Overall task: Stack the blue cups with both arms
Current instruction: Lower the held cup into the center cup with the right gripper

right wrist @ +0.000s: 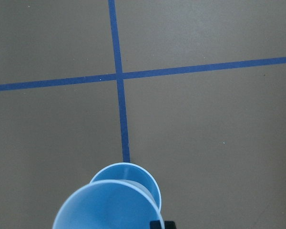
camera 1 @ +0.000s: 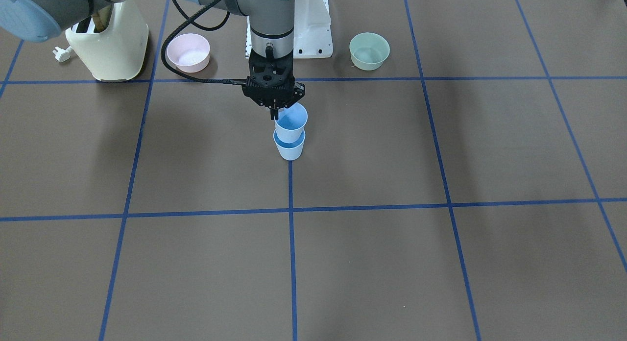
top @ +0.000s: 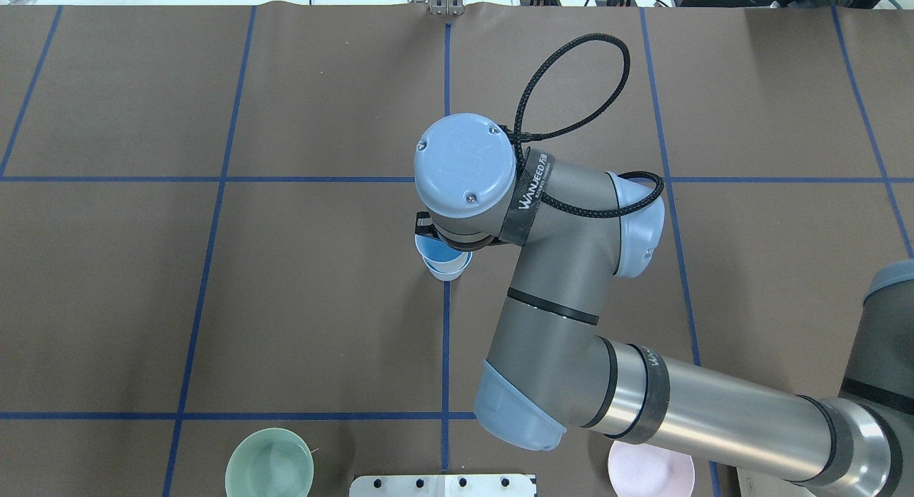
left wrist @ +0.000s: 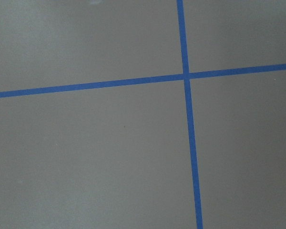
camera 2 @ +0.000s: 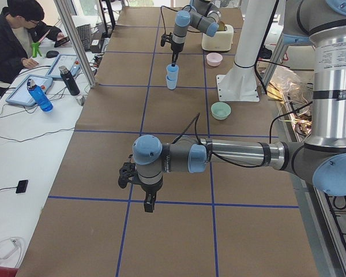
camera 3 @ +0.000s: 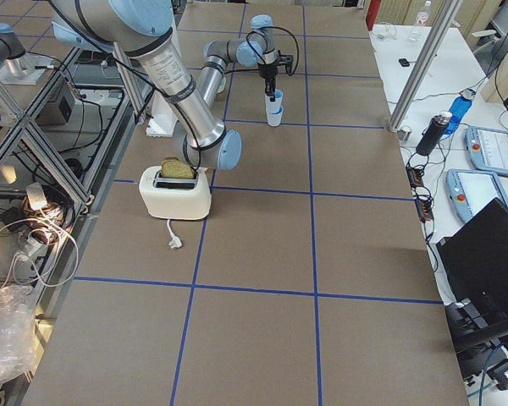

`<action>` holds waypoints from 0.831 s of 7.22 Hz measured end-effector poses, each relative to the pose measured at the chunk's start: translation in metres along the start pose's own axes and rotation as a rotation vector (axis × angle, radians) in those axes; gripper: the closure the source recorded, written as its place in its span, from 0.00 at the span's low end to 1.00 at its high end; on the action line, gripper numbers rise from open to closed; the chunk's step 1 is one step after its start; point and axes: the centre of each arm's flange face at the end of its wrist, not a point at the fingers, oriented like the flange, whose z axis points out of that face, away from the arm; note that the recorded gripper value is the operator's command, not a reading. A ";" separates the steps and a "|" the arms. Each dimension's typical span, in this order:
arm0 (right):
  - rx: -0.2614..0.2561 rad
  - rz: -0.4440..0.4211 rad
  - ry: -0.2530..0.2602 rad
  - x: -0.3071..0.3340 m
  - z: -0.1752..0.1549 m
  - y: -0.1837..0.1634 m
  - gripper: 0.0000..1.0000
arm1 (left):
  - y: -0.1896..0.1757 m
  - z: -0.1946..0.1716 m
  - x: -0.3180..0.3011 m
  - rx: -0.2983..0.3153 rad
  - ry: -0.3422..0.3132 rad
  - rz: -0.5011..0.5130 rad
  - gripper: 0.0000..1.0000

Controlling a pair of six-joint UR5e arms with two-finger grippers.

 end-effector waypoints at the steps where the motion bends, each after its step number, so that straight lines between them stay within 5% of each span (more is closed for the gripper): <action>1: 0.001 -0.004 -0.004 -0.001 0.004 -0.001 1.00 | 0.000 0.000 0.000 -0.001 0.000 0.000 0.02; 2: 0.003 -0.007 -0.012 -0.003 0.011 -0.002 0.98 | 0.000 0.000 0.000 -0.001 0.000 -0.001 0.02; 6: 0.002 -0.009 -0.006 -0.001 0.036 -0.005 0.02 | 0.000 0.000 0.000 0.000 0.000 -0.001 0.02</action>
